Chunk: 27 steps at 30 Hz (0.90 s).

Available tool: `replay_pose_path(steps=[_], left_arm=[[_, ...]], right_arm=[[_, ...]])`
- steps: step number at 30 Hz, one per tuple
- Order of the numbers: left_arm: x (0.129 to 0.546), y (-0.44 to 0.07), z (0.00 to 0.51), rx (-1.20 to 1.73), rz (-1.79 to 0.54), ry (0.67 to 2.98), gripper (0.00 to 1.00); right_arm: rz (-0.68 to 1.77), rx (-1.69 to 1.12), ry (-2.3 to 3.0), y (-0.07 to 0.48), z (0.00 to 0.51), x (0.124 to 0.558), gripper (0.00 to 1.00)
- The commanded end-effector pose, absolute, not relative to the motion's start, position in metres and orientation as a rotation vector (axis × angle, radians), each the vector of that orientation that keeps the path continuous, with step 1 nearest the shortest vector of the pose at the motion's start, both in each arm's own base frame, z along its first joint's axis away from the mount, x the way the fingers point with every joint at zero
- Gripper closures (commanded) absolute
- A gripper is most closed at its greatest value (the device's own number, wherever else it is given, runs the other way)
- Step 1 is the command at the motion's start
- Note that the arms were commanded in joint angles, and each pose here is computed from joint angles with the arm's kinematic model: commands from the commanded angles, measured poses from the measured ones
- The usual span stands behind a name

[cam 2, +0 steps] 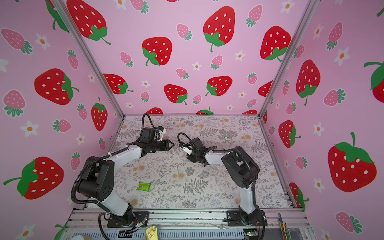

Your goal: Put the keys on the keyring

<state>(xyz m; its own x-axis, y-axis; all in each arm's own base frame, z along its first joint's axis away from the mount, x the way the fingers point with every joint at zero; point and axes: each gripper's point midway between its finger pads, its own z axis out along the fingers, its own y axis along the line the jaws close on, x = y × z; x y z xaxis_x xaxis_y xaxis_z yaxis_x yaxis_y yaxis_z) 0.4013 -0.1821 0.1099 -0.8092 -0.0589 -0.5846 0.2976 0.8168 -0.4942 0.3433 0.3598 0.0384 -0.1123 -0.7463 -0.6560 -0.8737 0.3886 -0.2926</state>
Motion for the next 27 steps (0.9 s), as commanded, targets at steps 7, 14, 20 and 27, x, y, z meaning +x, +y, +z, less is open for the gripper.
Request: replay_pose_path(steps=[7, 14, 20, 27], left_arm=[[0.410, -0.186, 0.130, 0.235, -0.786, 2.365, 0.44], [0.408, -0.188, 0.130, 0.252, -0.776, 2.371, 0.44], [0.407, -0.190, 0.125, 0.252, -0.781, 2.381, 0.44], [0.407, -0.191, 0.126, 0.251, -0.792, 2.379, 0.44]], right_arm=[[0.178, -1.441, 1.843, 0.375, 0.033, 0.347, 0.71], [0.108, -1.439, 1.860, 0.375, 0.025, 0.355, 0.75], [0.050, -1.435, 1.850, 0.368, 0.029, 0.357, 0.87], [0.094, -1.458, 1.799, 0.370, 0.050, 0.348, 0.95]])
